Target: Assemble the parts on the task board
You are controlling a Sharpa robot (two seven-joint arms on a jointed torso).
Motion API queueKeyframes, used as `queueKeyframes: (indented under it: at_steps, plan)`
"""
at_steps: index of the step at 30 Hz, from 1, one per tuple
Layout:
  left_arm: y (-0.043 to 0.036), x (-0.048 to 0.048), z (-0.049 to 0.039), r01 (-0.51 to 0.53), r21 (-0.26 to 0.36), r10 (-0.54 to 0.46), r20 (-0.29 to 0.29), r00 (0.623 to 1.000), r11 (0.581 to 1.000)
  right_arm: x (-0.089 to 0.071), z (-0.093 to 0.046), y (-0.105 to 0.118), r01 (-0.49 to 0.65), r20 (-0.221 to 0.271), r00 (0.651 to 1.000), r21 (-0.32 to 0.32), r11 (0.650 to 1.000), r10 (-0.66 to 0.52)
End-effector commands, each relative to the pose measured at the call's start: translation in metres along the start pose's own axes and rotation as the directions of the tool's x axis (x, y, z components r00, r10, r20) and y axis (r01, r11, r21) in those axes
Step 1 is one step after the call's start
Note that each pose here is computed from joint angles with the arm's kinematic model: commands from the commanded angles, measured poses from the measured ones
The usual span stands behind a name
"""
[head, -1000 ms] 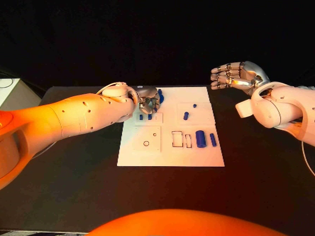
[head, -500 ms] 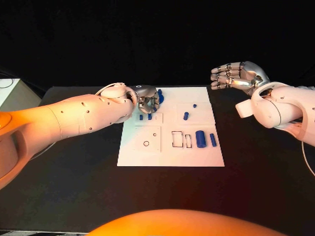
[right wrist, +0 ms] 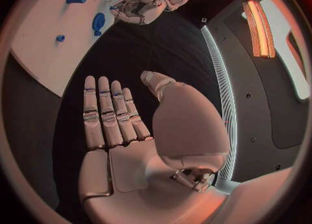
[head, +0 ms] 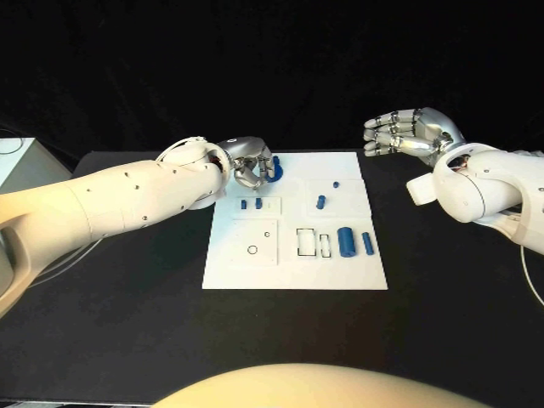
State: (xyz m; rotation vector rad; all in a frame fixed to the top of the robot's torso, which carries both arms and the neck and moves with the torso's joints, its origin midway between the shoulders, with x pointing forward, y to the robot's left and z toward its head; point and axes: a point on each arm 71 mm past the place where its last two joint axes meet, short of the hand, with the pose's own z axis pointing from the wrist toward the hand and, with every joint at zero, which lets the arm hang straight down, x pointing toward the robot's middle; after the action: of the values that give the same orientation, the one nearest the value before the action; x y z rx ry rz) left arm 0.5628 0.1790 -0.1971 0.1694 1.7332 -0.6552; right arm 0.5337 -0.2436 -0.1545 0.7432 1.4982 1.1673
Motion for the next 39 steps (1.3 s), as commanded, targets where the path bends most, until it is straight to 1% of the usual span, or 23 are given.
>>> queueKeyframes:
  at_steps: [1, 10, 14, 20, 33, 39]
  plan:
    - [0.0033, -0.0008, -0.0036, 0.066, -0.007, -0.066, -0.034, 0.997, 0.998, 0.000, 0.000, 0.001, -0.001, -0.006, 1.000, -0.009, 1.000, 0.001]
    - [0.0232, -0.0047, -0.0160, 0.069, -0.057, -0.074, -0.090, 0.993, 0.996, -0.002, -0.001, 0.000, 0.000, -0.004, 1.000, -0.007, 1.000, 0.000]
    - [0.0287, -0.0050, -0.0182, 0.056, -0.072, -0.064, -0.106, 0.992, 0.996, -0.002, -0.001, 0.000, 0.000, -0.003, 1.000, -0.007, 1.000, 0.000]
    - [0.0303, -0.0045, -0.0158, 0.030, -0.077, -0.039, -0.113, 0.993, 0.997, -0.001, 0.000, 0.000, -0.001, -0.005, 1.000, -0.008, 1.000, 0.001]
    - [0.0288, -0.0035, -0.0120, 0.020, -0.076, -0.029, -0.113, 0.993, 0.997, 0.000, 0.000, 0.001, -0.001, -0.006, 1.000, -0.009, 1.000, 0.001]
    - [0.0266, 0.0005, -0.0102, 0.018, -0.073, -0.027, -0.133, 0.991, 0.997, 0.000, 0.000, 0.001, -0.001, -0.005, 1.000, -0.009, 1.000, 0.001]
